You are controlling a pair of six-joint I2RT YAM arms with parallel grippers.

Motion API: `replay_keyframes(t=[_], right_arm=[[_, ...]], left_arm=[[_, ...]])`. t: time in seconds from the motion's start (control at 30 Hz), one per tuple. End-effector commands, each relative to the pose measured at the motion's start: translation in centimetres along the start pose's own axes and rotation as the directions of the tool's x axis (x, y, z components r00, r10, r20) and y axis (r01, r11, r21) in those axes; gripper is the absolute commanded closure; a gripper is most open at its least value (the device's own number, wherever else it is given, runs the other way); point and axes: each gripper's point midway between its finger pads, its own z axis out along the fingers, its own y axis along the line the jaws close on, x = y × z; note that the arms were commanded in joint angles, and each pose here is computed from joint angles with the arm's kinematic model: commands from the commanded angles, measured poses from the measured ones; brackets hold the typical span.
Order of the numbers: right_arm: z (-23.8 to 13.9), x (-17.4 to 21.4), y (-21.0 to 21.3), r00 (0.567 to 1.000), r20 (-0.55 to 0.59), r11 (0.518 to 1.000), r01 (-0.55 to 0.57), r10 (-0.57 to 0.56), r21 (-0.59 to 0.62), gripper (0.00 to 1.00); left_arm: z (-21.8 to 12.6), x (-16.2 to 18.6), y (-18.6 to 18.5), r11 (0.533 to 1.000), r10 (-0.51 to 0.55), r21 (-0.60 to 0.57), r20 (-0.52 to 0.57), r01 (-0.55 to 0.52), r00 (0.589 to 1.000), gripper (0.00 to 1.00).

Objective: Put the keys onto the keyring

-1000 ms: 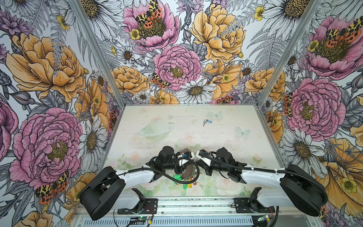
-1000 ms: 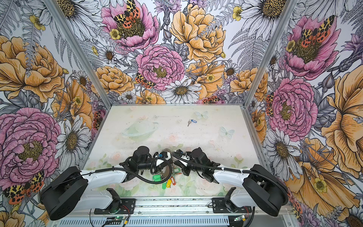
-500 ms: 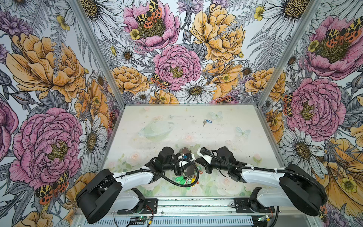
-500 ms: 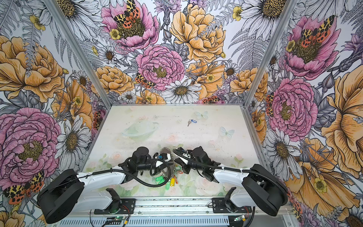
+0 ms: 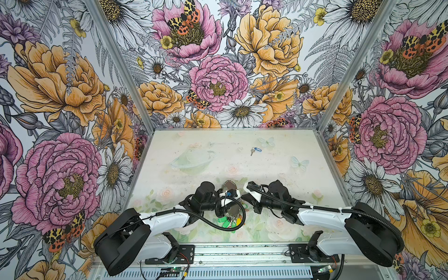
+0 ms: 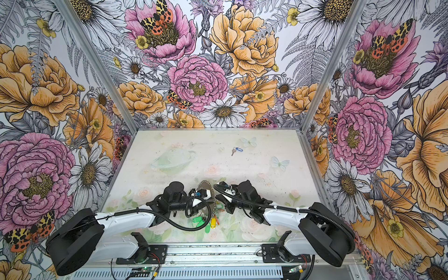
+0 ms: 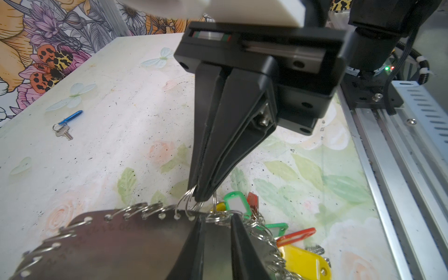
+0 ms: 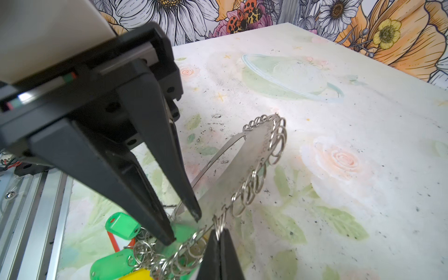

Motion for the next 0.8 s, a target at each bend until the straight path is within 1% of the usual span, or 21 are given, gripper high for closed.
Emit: replay_keyframes(t=[0.0,0.37,0.63,0.67,0.77], right_arm=[[-0.4,-2.1,0.3,0.995,0.078,0.998,0.064,-0.063,-0.004,0.99],[-0.2,-2.0,0.6,0.994,0.074,0.996,0.087,-0.086,-0.007,0.99],[0.1,-1.9,0.5,0.993,0.068,0.995,0.099,-0.098,-0.004,0.99],[0.3,-2.0,1.4,0.992,0.07,0.994,0.111,-0.109,-0.024,0.99],[0.4,-2.0,1.4,0.991,0.069,0.993,0.112,-0.111,-0.021,0.99]], left_arm=[[-0.1,0.4,0.3,1.0,0.007,-0.025,-0.006,-0.007,1.0,0.77],[-0.5,0.1,0.7,0.999,0.0,-0.041,0.02,0.001,1.0,0.72],[-0.3,-0.1,0.5,1.0,-0.005,-0.023,0.03,0.006,1.0,0.73],[-0.3,-0.1,0.4,1.0,-0.006,-0.021,0.029,0.006,1.0,0.73],[-0.2,0.0,0.4,1.0,-0.009,-0.018,0.027,0.009,1.0,0.74]])
